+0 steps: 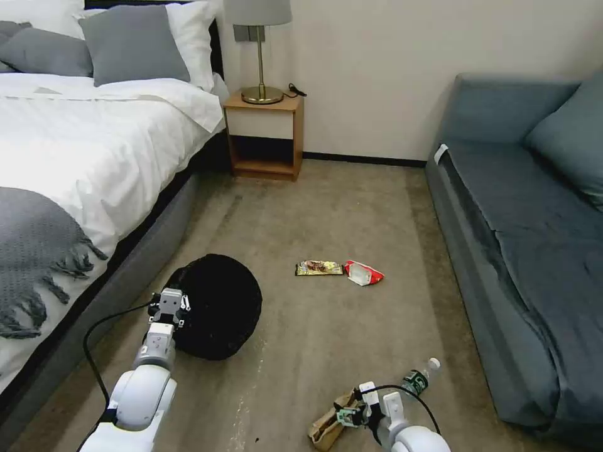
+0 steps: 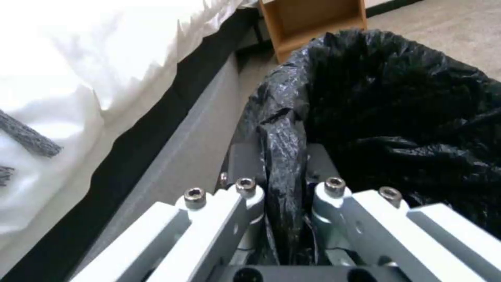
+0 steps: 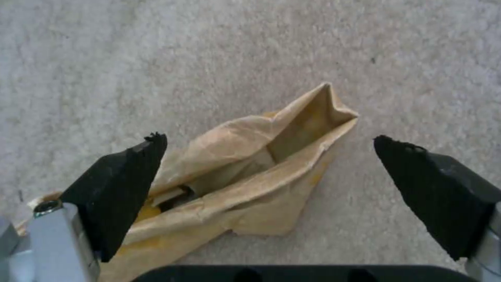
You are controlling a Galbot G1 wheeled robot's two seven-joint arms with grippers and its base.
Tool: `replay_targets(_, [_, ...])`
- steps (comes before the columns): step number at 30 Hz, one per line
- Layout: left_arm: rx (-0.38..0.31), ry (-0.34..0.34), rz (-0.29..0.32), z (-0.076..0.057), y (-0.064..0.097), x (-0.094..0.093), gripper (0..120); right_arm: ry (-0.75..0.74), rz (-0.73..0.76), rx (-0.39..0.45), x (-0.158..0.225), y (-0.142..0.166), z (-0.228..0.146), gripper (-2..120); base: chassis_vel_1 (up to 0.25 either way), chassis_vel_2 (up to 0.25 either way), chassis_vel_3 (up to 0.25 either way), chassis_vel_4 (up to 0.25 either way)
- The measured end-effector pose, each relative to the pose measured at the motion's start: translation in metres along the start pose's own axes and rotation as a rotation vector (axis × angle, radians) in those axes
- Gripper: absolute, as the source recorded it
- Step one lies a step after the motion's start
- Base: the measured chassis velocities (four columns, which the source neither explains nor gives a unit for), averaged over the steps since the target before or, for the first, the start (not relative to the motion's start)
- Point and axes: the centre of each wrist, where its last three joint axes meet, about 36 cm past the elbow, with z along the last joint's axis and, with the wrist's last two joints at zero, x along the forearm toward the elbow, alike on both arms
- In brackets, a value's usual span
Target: Pick up the trash bin, then pick up the garbage on the floor and place it into the trash bin.
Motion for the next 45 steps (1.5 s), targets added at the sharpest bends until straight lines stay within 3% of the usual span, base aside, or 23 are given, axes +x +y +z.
replay_targets(5, [-0.001,-0.005,0.004,-0.001,0.001,-0.001,7,0.021,0.014,0.013,-0.01,-0.003,0.007,100,0.0,0.0,0.0,0.0])
replay_targets(8, [-0.002,-0.013,0.004,-0.003,0.003,-0.003,7,0.036,0.023,0.029,-0.017,-0.005,0.012,92,0.0,0.0,0.0,0.0])
replay_targets(10, [-0.004,-0.017,0.005,-0.004,0.005,-0.005,7,0.043,0.019,0.035,-0.02,-0.005,0.014,81,0.0,0.0,0.0,0.0])
replay_targets(12, [-0.005,-0.018,0.005,-0.004,0.005,-0.006,7,0.044,0.017,0.036,-0.02,-0.005,0.015,77,0.0,0.0,0.0,0.0])
replay_targets(15, [-0.005,-0.018,0.008,-0.004,0.005,-0.007,7,0.044,0.011,0.037,-0.021,-0.004,0.015,62,0.0,0.0,0.0,0.0])
replay_targets(17, [-0.005,-0.017,0.009,-0.004,0.005,-0.007,7,0.043,0.01,0.037,-0.021,-0.004,0.015,59,0.0,0.0,0.0,0.0])
replay_targets(19, [-0.006,-0.017,0.013,-0.003,0.005,-0.007,7,0.04,0.005,0.037,-0.021,-0.003,0.016,47,0.0,0.0,0.0,0.0])
replay_targets(32, [-0.008,-0.029,0.021,-0.001,0.012,-0.006,7,0.016,-0.012,0.038,-0.019,-0.002,0.017,1,0.0,0.0,0.0,0.0])
replay_targets(45, [0.005,-0.051,0.03,0.001,0.018,-0.007,7,-0.102,0.022,-0.021,0.003,-0.014,-0.007,0,0.0,0.0,0.0,0.0])
